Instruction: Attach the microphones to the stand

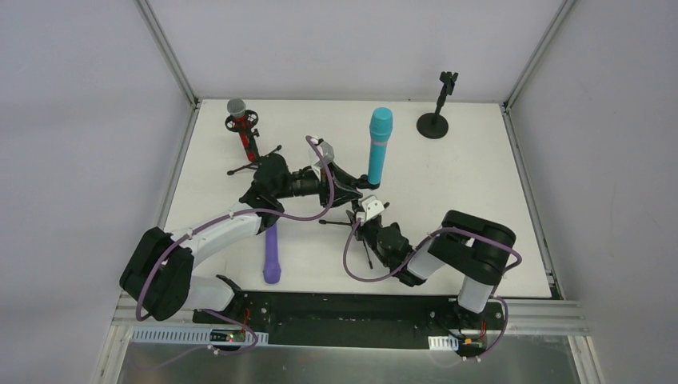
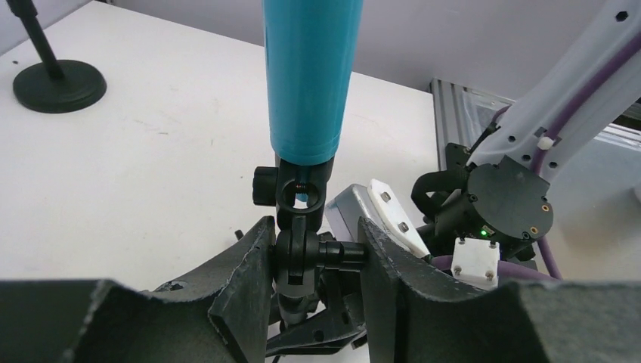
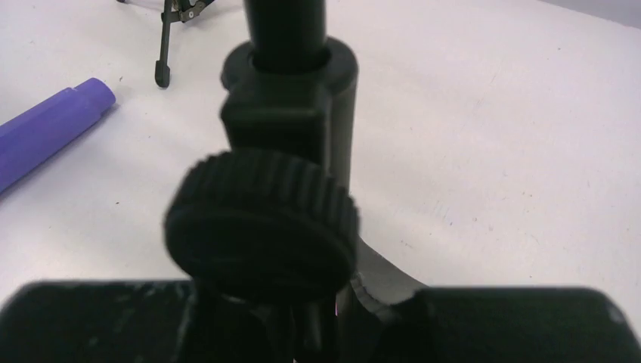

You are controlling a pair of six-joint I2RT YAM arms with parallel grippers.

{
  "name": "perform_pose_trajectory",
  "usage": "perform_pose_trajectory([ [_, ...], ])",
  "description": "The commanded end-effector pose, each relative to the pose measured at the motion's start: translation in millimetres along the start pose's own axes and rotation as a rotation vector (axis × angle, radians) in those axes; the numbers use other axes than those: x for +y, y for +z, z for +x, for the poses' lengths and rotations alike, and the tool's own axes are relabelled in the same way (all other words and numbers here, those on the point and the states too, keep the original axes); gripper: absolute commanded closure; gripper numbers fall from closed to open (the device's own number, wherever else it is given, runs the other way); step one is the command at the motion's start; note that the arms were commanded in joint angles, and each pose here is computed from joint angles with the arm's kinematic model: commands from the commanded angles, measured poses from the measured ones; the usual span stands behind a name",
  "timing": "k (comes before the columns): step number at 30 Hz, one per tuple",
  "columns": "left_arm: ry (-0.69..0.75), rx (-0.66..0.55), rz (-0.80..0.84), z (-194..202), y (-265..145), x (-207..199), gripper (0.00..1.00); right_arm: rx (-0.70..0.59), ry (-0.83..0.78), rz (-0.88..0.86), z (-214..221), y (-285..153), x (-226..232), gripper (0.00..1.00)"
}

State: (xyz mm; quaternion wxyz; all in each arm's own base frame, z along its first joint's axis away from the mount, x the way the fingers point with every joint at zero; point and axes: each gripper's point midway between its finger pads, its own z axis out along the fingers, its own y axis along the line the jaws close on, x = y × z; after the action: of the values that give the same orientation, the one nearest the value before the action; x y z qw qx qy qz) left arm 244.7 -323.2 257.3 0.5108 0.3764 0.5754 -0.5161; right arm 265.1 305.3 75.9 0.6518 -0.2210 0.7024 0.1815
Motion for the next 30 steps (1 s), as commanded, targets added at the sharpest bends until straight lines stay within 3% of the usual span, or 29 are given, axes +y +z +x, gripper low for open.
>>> perform_pose_trajectory([
  [1,0.279,-0.271,0.219,-104,-10,-63,1.00,0.205,-0.062,0.158,66,-25,-41,1.00],
  [16,0.243,-0.210,0.242,-104,-4,-63,1.00,0.197,-0.072,0.156,78,-26,-42,1.00],
  [30,0.267,-0.235,0.220,-147,3,-64,1.00,0.215,-0.054,0.119,98,-25,-35,1.00],
])
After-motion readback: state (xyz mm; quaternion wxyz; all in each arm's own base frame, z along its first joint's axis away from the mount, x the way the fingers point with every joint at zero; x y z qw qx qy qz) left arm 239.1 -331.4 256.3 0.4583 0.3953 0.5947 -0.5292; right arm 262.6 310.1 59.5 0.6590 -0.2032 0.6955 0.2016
